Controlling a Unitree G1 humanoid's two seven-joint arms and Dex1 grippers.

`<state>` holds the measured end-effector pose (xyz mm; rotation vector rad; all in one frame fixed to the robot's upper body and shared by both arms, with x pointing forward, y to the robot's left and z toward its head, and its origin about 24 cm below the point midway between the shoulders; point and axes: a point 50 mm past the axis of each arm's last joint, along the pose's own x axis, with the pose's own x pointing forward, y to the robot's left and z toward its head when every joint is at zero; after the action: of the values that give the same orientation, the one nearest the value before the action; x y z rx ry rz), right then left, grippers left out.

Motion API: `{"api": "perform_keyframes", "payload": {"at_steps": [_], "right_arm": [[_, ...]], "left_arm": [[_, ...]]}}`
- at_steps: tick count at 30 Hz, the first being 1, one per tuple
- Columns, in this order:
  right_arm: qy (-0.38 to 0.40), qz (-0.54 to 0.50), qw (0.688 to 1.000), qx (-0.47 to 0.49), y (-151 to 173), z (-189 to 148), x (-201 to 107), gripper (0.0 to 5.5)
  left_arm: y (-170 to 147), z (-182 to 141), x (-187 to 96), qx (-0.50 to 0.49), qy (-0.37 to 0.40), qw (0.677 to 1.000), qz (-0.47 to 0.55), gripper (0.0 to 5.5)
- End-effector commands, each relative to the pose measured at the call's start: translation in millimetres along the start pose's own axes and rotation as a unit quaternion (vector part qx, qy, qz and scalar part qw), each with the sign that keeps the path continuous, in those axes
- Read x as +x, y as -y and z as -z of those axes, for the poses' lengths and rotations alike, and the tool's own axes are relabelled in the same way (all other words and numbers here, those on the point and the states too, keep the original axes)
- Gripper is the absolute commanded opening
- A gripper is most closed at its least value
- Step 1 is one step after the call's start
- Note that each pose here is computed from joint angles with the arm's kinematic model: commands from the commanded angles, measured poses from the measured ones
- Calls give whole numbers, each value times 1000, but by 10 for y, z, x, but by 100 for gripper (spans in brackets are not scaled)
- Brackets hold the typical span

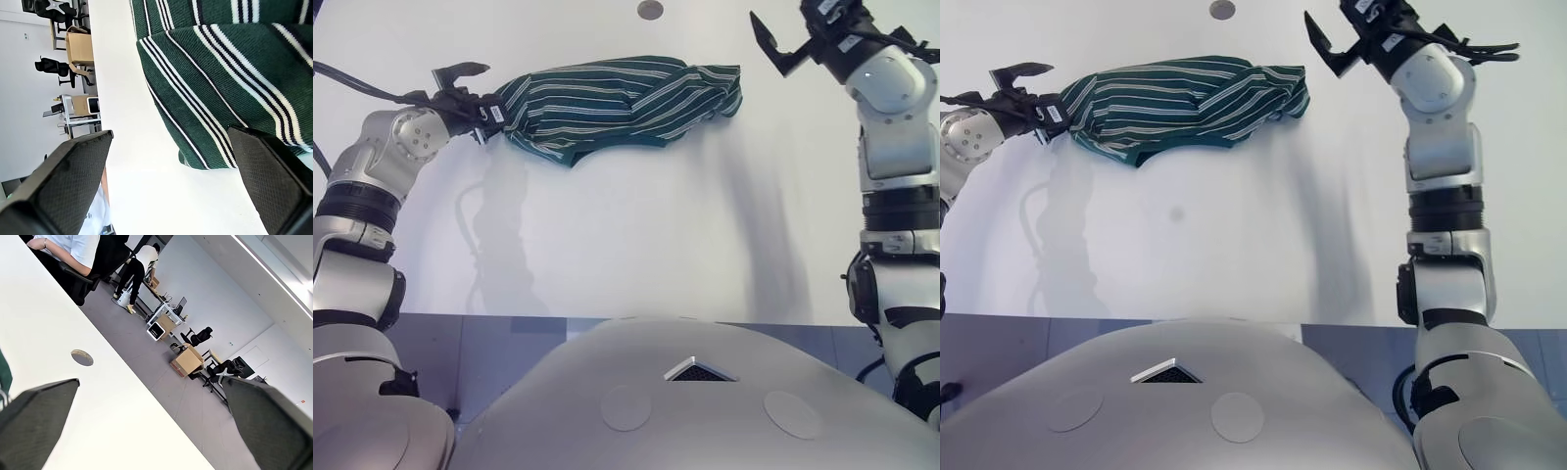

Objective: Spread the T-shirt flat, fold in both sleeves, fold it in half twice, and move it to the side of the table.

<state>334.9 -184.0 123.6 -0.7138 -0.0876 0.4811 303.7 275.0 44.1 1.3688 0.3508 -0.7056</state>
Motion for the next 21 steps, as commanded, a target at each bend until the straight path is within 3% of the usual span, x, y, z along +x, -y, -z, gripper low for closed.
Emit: {"api": "perform_keyframes", "payload": {"at_steps": [1, 4, 6, 10, 12, 15, 18, 21], "right_arm": [[-17, -77, 996, -38, -448, 66, 296, 537], [-90, -192, 972, -102, -827, 491, 122, 537], [-124, -214, 961, -124, -834, 689, -9, 537], [-271, -160, 930, -191, -391, 1253, -409, 537], [-306, -123, 927, -180, -188, 1354, -537, 537], [-282, -82, 951, -99, -33, 1287, -554, 537], [-210, -94, 973, -29, -61, 1084, -434, 537], [-148, -87, 985, 22, -48, 899, -329, 537]], "left_arm": [[999, -69, 132, -9, -24, 984, 176, 432], [1009, -71, 147, -8, -26, 984, 174, 432], [1012, -44, 136, -9, -31, 984, 174, 432], [1033, 47, 110, -6, -51, 983, 174, 432], [1073, 128, 89, 4, -71, 981, 180, 432], [1126, 208, 74, 15, -92, 978, 184, 432], [1135, 205, 92, 2, -92, 980, 179, 432], [959, 93, 188, -91, -59, 985, 131, 432]]}}
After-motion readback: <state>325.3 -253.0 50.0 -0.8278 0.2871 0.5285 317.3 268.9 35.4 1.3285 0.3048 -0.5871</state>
